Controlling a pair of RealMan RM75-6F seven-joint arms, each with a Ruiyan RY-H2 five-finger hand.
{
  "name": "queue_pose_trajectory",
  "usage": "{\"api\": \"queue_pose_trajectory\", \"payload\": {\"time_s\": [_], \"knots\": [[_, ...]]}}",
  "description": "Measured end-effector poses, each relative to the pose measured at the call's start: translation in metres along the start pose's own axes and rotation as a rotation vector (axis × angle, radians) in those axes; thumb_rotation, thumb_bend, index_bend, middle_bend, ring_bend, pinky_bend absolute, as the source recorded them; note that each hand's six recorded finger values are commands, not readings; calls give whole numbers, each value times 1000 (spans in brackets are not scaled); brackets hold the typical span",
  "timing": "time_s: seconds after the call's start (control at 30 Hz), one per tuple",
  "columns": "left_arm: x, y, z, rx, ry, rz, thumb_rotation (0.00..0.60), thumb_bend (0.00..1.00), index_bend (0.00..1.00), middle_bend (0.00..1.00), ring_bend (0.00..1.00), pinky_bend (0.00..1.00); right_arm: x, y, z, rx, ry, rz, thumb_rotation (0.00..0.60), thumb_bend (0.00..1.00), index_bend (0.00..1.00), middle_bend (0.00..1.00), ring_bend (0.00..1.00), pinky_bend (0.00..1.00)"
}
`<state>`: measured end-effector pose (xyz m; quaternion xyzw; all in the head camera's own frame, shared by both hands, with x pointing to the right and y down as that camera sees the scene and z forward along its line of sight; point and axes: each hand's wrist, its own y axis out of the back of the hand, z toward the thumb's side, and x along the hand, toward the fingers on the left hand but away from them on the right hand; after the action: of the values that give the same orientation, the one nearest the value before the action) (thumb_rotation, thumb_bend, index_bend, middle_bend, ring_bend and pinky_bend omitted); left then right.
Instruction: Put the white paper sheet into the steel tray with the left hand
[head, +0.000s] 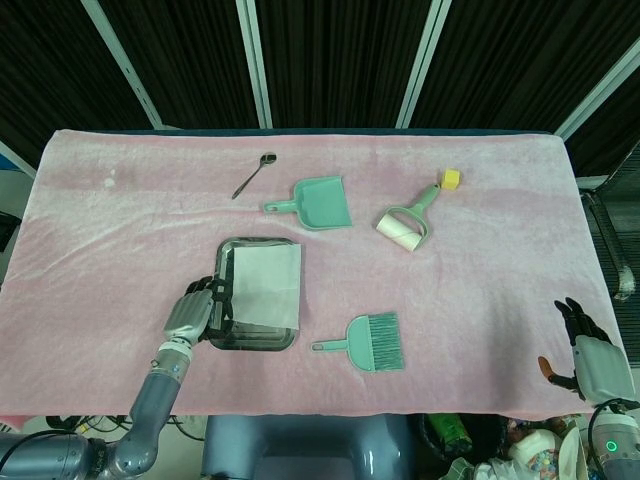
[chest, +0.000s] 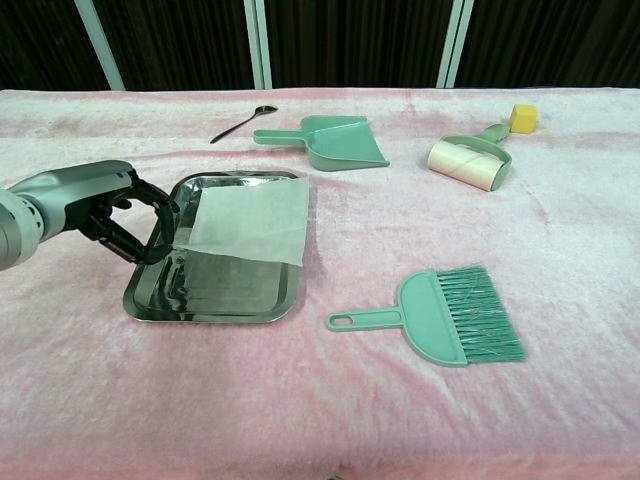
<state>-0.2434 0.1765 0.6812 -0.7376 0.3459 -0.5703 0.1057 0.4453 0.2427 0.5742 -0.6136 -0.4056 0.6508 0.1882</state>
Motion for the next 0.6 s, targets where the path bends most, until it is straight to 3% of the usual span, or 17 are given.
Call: {"api": "queue_pose_trajectory", "payload": {"time_s": [0.6], "knots": [[4, -4, -4, 16, -9, -40, 600, 478, 651, 143, 0, 0, 0, -1, 0, -1, -3, 1, 600, 266, 44, 11, 104, 185]]}}
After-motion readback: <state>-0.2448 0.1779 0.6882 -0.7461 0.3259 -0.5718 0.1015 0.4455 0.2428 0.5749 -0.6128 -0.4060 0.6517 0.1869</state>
